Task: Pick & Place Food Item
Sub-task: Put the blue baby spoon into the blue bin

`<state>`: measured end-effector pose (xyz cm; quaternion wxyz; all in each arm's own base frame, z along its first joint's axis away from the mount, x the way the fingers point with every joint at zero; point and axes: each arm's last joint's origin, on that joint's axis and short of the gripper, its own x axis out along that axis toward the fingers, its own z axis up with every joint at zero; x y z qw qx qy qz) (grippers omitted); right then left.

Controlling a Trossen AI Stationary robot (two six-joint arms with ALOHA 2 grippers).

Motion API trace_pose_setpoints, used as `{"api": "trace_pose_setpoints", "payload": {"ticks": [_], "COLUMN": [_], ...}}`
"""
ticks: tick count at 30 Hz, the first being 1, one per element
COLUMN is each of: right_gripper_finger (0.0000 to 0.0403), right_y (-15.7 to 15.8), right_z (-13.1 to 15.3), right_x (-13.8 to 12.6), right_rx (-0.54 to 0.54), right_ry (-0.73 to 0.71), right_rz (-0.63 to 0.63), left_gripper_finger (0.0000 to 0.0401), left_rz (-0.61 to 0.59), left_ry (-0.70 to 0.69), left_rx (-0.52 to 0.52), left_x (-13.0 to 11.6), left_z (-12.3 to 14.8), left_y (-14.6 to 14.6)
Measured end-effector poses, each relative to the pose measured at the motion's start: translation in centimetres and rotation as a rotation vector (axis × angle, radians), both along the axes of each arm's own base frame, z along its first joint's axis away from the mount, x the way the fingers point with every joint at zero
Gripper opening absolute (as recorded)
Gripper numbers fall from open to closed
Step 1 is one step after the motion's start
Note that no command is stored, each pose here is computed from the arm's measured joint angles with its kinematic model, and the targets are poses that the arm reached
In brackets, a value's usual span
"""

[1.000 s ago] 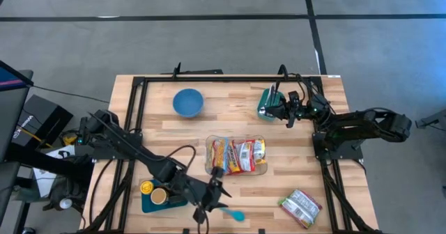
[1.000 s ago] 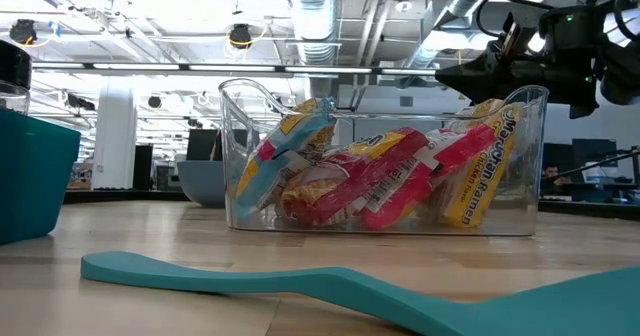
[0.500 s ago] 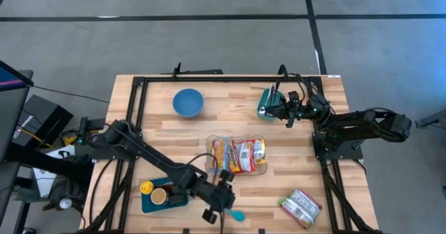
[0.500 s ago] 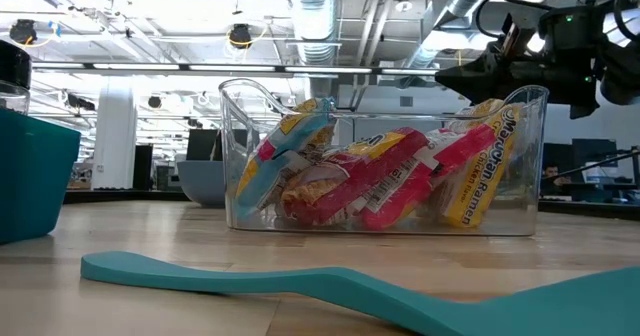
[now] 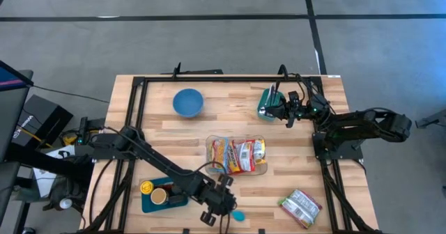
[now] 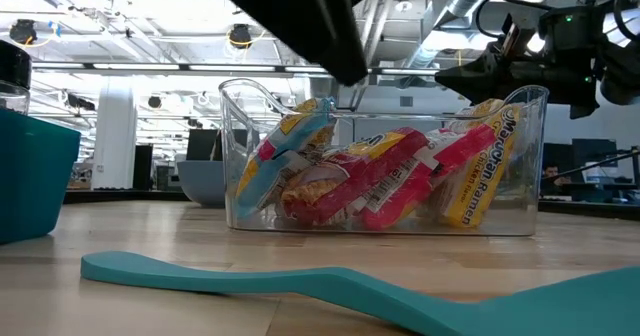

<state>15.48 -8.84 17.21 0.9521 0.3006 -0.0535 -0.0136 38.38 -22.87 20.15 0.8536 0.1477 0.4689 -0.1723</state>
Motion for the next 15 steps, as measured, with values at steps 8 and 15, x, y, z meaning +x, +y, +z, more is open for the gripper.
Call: {"api": "trace_pose_setpoints", "payload": {"ticks": [8,15], "right_gripper_finger": [0.0001,0.0001], "right_y": [0.0,0.0], "right_z": [0.0,0.0], "right_x": [0.0,0.0], "right_rx": [0.003,0.004], "right_ry": [0.003,0.005], "right_rz": [0.000,0.000], "left_gripper_finger": [0.0140,0.0140], "left_rz": [0.007,0.013], "left_ry": [0.030,0.008], "left_rx": [0.007,0.029], "left_x": [-1.1,-1.6], "left_z": [-1.7,-2.3], "left_y": [-0.6,-1.5]}}
